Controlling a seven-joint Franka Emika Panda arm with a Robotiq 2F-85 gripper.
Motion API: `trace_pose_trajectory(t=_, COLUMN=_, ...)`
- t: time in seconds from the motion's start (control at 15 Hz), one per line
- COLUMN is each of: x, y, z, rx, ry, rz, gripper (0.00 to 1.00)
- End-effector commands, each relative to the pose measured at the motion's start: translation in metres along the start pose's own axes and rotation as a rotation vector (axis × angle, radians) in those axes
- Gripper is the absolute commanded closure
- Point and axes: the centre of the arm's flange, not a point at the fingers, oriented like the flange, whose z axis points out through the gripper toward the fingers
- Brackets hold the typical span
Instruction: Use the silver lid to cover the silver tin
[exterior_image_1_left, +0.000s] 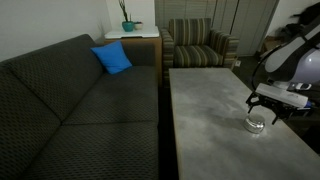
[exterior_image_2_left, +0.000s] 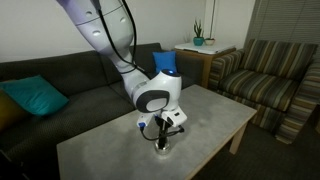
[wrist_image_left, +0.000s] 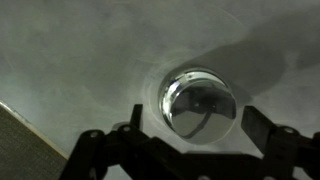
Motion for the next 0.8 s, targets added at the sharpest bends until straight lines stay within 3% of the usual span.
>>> trace_pose_trajectory(t=0.0, x=-0.022, y=0.024, z=-0.024, rx=-0.055, ry=0.002, rz=-0.096, gripper=0.00)
trace_pose_trajectory(t=0.73, x=-0.045, y=0.040, z=-0.050, rx=-0.134, ry=0.056, rz=-0.180, gripper=0.00)
